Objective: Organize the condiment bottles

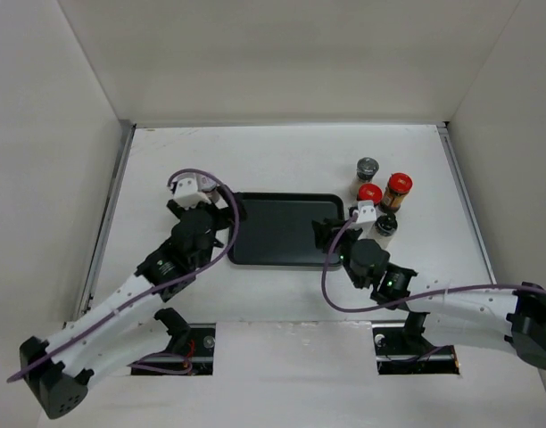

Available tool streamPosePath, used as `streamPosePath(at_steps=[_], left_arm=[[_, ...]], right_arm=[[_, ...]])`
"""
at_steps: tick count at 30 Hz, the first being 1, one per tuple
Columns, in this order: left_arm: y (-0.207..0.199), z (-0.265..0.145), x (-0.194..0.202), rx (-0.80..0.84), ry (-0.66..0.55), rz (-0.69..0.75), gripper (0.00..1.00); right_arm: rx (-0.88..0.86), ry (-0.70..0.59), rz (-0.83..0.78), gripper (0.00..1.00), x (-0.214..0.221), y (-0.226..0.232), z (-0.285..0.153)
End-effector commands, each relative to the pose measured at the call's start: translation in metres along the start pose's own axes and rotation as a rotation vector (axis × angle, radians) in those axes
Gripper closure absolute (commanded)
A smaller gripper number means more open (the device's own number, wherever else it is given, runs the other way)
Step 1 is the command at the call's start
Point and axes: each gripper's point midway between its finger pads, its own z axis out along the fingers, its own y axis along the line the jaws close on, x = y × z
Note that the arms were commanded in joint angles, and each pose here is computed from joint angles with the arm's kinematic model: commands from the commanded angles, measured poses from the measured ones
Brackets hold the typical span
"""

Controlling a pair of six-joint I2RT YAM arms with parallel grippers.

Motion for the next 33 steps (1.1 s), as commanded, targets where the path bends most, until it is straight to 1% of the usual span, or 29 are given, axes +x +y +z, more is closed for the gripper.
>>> streamPosePath(at_steps=[1, 3, 5, 7, 9, 10, 12, 13, 14, 15, 17, 18, 21, 24, 27, 33], left_arm=[[0.052, -0.02, -0.02, -0.184, -0.091, 0.029, 0.0], [0.072, -0.03, -0.028, -0.254, -0.126, 0.033, 0.0], [0.087, -0.037, -0.034, -0.32, -0.153, 0.046, 0.0], [0.099, -0.043, -0.038, -0.373, -0.168, 0.059, 0.0], [0.105, -0.046, -0.038, -0.394, -0.174, 0.061, 0.0], [0.106, -0.047, -0.038, -0.395, -0.175, 0.06, 0.08], [0.111, -0.047, -0.038, -0.414, -0.179, 0.063, 0.48], [0.115, -0.048, -0.037, -0.43, -0.175, 0.071, 0.53], [0.117, -0.048, -0.035, -0.441, -0.166, 0.081, 0.52], [0.12, -0.048, -0.034, -0.454, -0.159, 0.088, 0.45], [0.128, -0.046, -0.027, -0.488, -0.137, 0.1, 0.24], [0.131, -0.042, -0.021, -0.501, -0.114, 0.114, 0.19], [0.13, -0.022, 0.004, -0.479, 0.008, 0.14, 0.14], [0.128, -0.002, 0.022, -0.439, 0.083, 0.121, 0.13], [0.124, 0.014, 0.029, -0.394, 0.11, 0.106, 0.12], [0.117, 0.032, 0.03, -0.352, 0.115, 0.115, 0.11]], right_arm=[[-0.1, -0.036, 0.049, 0.61, -0.014, 0.026, -0.001], [-0.121, -0.028, 0.054, 0.69, -0.013, 0.031, -0.003], [-0.123, -0.016, 0.048, 0.72, -0.009, 0.032, -0.002], [-0.118, -0.002, 0.037, 0.73, -0.003, 0.031, 0.0], [-0.117, 0.004, 0.035, 0.69, -0.001, 0.032, 0.001], [-0.119, 0.005, 0.036, 0.65, 0.0, 0.033, 0.001], [-0.12, 0.004, 0.037, 0.56, 0.001, 0.034, 0.001], [-0.118, 0.011, 0.031, 0.48, 0.005, 0.033, 0.002], [-0.117, 0.016, 0.028, 0.39, 0.007, 0.033, 0.002], [-0.116, 0.019, 0.026, 0.3, 0.008, 0.032, 0.003], [-0.121, 0.02, 0.029, 0.21, 0.008, 0.033, 0.004], [-0.123, 0.026, 0.028, 0.18, 0.01, 0.034, 0.004], [-0.119, 0.045, 0.024, 0.12, 0.018, 0.033, 0.008], [-0.13, 0.058, 0.02, 0.1, 0.021, 0.036, 0.009], [-0.128, 0.068, 0.014, 0.09, 0.026, 0.036, 0.011], [-0.13, 0.07, 0.013, 0.08, 0.028, 0.036, 0.012]])
